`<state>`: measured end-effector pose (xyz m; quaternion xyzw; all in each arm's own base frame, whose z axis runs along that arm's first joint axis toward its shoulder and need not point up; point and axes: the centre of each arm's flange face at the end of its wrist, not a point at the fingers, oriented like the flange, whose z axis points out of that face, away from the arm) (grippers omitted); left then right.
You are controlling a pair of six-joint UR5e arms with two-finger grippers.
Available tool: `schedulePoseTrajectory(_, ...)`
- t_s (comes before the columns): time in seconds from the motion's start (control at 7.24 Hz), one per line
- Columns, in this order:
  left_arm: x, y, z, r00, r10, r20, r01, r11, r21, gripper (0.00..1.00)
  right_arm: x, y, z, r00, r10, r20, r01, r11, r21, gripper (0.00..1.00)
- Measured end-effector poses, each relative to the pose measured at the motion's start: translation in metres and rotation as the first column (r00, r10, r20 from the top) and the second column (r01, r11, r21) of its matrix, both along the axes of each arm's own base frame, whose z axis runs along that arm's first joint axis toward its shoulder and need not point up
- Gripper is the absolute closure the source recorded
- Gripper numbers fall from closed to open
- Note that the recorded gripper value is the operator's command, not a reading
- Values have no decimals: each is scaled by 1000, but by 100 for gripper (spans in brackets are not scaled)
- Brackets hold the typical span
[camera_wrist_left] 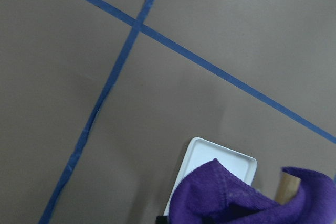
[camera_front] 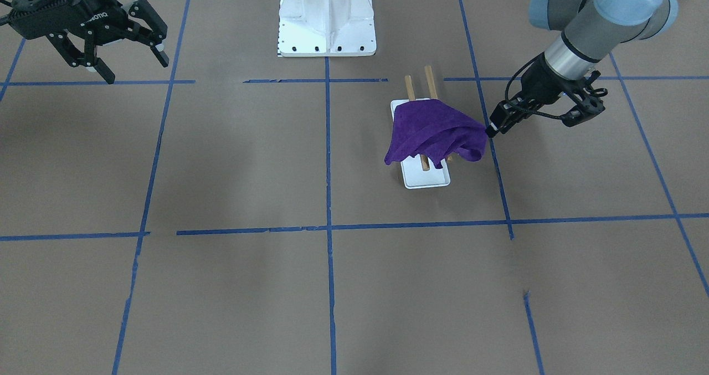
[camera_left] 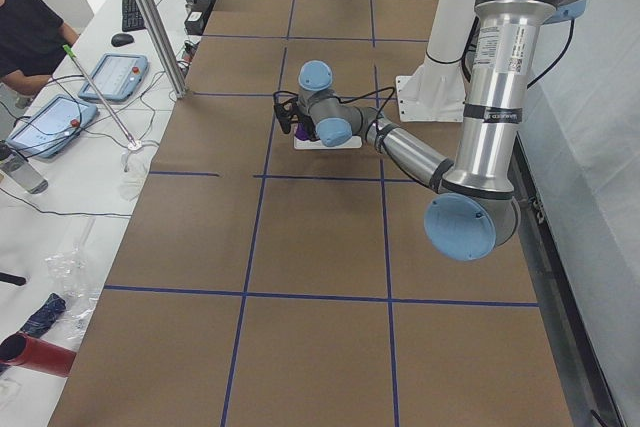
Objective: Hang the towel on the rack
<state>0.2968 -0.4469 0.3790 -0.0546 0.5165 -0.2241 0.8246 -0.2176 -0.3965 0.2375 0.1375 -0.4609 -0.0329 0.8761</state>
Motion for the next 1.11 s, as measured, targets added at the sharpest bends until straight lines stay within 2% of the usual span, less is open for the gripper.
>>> schedulePoseTrajectory(0.28, 1, -3, 11, 1000, 9, 23, -9, 1000, 17, 0, 3, -1, 19, 1000, 8, -30, -9, 999, -33, 0)
schedulePoseTrajectory(0.41, -5, -3, 20, 998, 40, 48, -44, 996, 79, 0, 10, -7, 41, 998, 21, -64, -26, 997, -70, 0)
schedulePoseTrajectory(0.55, -25, -8, 33, 993, 72, 91, -87, 981, 175, 0, 23, -20, 71, 993, 34, -111, -45, 994, -100, 0)
schedulePoseTrajectory(0.69, -57, -19, 50, 984, 91, 151, -132, 950, 283, 0, 45, -38, 108, 985, 27, -168, -46, 993, -110, 0)
schedulePoseTrajectory(0.83, -92, -28, 67, 972, 100, 211, -173, 916, 363, 0, 76, -58, 151, 980, -7, -200, -19, 992, -127, 0)
schedulePoseTrajectory(1.11, -166, -44, 95, 940, 143, 311, -281, 841, 463, 0, 165, -92, 251, 976, -81, -200, 51, 987, -152, 0)
